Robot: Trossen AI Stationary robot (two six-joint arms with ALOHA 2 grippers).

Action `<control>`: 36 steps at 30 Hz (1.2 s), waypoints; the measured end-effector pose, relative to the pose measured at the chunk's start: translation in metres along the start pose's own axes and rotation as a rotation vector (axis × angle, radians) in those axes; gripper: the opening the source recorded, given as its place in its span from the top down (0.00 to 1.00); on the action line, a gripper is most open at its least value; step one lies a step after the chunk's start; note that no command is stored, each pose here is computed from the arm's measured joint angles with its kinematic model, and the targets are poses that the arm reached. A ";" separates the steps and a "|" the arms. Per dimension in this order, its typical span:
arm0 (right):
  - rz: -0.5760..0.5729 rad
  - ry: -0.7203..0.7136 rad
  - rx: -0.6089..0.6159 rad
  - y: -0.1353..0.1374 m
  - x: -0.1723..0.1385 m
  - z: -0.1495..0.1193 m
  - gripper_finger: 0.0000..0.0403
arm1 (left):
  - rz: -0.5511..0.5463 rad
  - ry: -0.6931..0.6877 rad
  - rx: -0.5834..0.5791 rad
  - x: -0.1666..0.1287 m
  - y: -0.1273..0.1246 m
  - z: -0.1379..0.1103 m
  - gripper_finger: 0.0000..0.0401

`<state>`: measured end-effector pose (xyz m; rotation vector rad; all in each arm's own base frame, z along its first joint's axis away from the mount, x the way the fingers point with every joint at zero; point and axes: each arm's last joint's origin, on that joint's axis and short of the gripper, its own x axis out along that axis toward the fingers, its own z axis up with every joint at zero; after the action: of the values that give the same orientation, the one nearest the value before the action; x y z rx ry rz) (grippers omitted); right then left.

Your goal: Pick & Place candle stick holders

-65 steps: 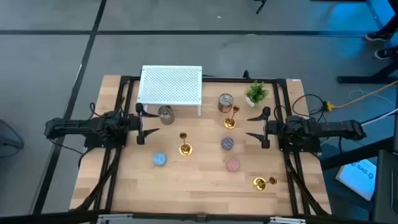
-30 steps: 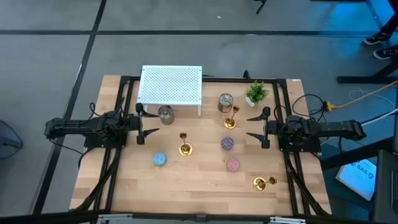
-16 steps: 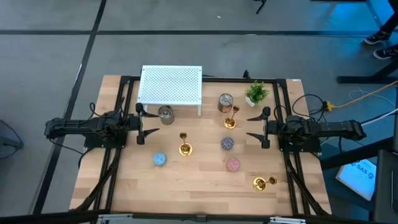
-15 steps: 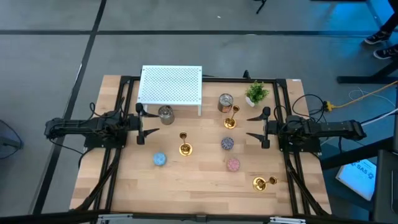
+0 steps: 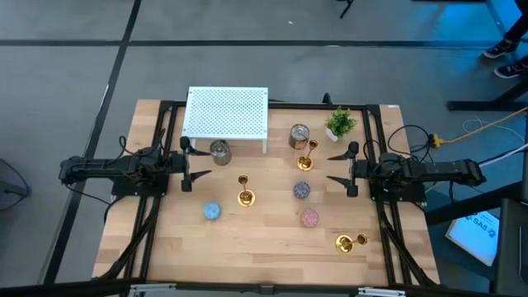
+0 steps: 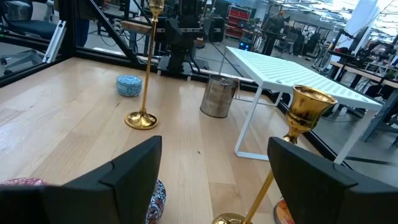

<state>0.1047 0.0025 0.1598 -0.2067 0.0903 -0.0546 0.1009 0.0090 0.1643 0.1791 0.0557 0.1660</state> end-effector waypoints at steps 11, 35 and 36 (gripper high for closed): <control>0.001 0.004 0.000 0.000 0.000 0.000 0.26 | 0.000 0.000 0.000 0.000 0.000 0.000 0.32; 0.167 0.229 0.202 0.002 0.024 0.026 0.26 | 0.000 0.000 0.000 0.000 0.000 0.000 0.32; 0.180 0.244 0.225 0.003 0.026 0.027 0.26 | 0.000 0.000 0.000 0.000 0.000 0.000 0.32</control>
<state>0.1332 0.0092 0.1832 0.0348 0.3435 0.0891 0.1009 0.0090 0.1642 0.1787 0.0557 0.1660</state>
